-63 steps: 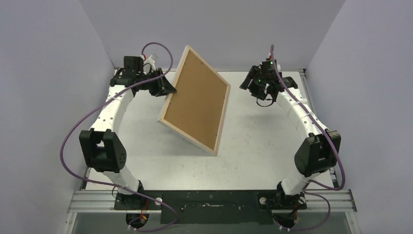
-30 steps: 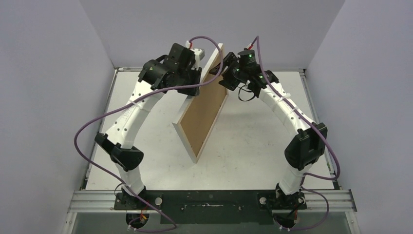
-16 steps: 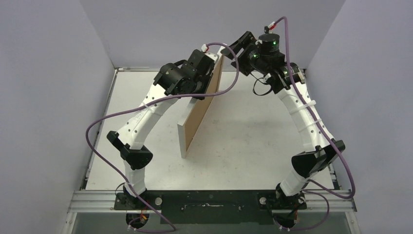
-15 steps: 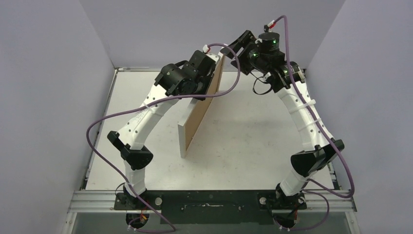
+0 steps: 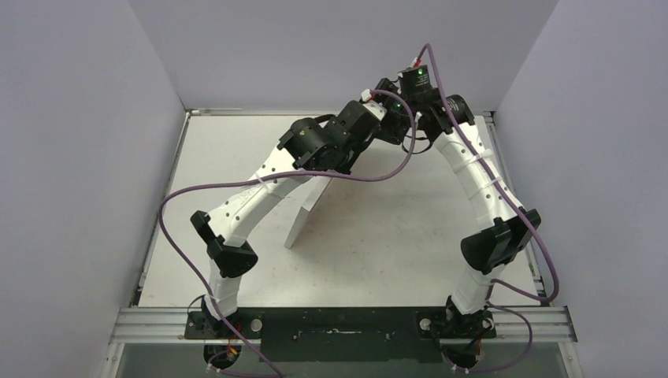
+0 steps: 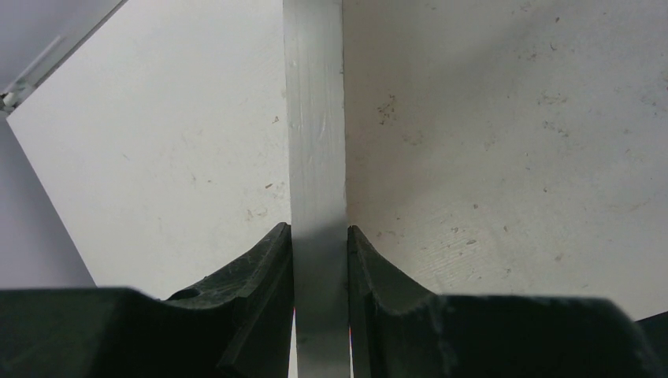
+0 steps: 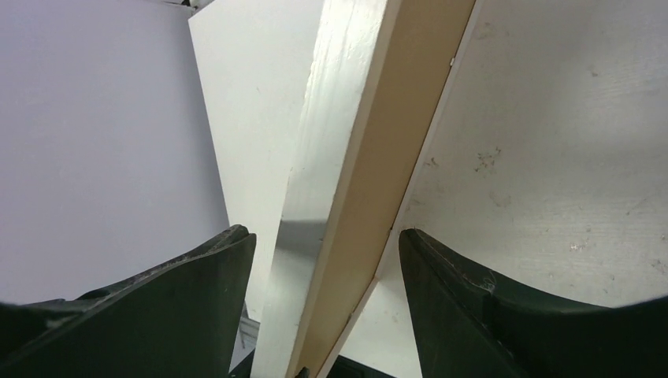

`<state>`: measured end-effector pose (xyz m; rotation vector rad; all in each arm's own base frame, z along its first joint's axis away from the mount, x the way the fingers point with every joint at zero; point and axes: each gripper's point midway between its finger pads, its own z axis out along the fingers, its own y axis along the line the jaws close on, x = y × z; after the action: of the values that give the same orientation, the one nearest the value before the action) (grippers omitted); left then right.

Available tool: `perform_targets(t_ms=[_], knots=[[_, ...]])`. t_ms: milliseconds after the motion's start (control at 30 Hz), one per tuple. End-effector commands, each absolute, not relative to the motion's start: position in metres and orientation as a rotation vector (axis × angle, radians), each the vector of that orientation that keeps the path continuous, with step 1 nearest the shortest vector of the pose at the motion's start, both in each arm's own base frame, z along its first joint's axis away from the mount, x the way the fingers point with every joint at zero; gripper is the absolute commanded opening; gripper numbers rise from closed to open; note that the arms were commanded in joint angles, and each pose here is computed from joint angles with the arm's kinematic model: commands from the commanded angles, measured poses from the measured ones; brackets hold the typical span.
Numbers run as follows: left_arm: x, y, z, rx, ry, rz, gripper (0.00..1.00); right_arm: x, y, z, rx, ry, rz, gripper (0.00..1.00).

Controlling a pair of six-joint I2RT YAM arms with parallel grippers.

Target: Put the photo into the frame

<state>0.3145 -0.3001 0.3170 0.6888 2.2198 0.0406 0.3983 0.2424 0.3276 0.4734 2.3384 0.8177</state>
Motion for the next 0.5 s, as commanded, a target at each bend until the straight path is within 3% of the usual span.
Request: perform_targets(t_ms=[0,233,367,467], knots=[[0.321,-0.314,0.322,0.687,2.162,0.043,0.0,0.38,0.249,0.34,0.447,2.336,0.888,0.68],[0.314,-0.331,0.322,0.709,2.145,-0.009,0.0,0.375,0.249,0.325,0.485,2.379,0.897,0.65],[0.312,-0.337,0.322,0.704,2.14,-0.03,0.0,0.377,0.242,0.321,0.544,2.361,0.911,0.51],[0.311,-0.338,0.323,0.688,2.141,-0.046,0.09,0.382,0.232,0.325,0.573,2.324,0.898,0.42]])
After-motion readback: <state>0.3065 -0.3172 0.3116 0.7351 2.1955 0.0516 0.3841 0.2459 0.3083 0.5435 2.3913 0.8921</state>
